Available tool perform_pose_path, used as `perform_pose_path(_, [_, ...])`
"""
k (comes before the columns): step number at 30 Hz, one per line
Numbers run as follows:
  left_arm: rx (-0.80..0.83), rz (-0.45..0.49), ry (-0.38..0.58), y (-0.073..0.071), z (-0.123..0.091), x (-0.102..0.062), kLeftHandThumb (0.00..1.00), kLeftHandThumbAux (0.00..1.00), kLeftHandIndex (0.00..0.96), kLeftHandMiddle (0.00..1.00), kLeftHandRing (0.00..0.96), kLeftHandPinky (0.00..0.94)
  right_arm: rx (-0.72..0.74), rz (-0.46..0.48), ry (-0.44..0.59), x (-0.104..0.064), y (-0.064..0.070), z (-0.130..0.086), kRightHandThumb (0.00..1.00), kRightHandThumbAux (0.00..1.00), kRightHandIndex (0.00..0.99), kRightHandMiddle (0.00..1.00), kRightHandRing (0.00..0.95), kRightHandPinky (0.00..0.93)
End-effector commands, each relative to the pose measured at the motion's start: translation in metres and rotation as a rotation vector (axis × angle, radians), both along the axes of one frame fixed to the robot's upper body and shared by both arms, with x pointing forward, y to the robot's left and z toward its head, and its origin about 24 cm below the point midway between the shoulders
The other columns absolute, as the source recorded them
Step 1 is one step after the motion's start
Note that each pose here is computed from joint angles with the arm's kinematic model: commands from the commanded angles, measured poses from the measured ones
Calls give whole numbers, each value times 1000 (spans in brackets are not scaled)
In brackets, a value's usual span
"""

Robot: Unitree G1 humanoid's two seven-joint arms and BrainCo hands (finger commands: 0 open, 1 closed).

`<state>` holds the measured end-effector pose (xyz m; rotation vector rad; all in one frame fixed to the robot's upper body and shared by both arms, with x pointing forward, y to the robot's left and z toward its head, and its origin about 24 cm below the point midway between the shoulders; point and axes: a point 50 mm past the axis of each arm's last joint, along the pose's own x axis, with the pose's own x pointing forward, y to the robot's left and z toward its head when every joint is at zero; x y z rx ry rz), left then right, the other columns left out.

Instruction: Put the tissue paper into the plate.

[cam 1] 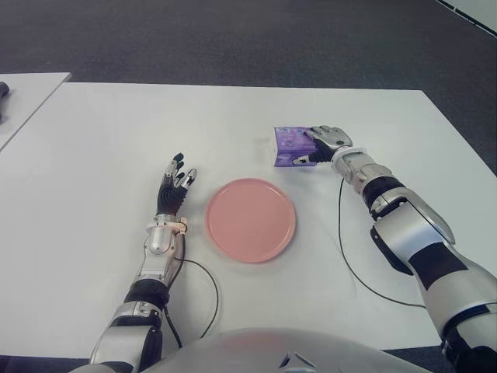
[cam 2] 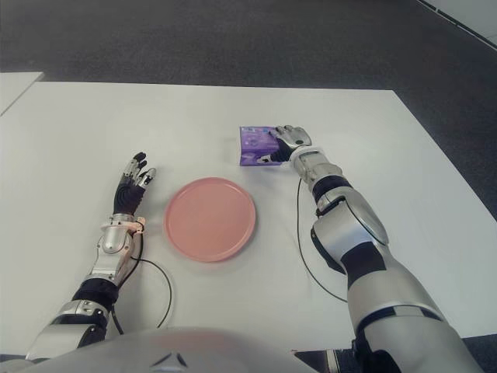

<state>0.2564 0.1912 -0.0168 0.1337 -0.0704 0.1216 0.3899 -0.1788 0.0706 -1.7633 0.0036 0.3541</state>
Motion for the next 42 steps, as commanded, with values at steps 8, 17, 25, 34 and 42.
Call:
perform_pose_path(8, [-9, 3, 96, -6, -18, -14, 0, 469, 0, 0, 0, 0, -139, 163, -31, -10, -6, -10, 387, 243, 0, 0, 0, 0])
perform_pose_path(17, [-16, 0, 94, -9, -18, -13, 0, 463, 0, 0, 0, 0, -243, 333, -109, -16, -25, 2, 326, 279, 0, 0, 0, 0])
perform_pose_path(25, [-31, -3, 94, -11, -17, -10, 0, 463, 0, 0, 0, 0, -296, 406, -137, -19, -38, 10, 300, 358, 0, 0, 0, 0])
perform_pose_path(34, [-21, -7, 94, -12, -16, -8, 0, 447, 0, 0, 0, 0, -334, 477, -143, -32, -68, 22, 322, 401, 0, 0, 0, 0])
perform_pose_path(42, [-23, -6, 95, -12, -16, -8, 0, 434, 0, 0, 0, 0, -309, 468, -139, -42, -83, 19, 287, 424, 0, 0, 0, 0])
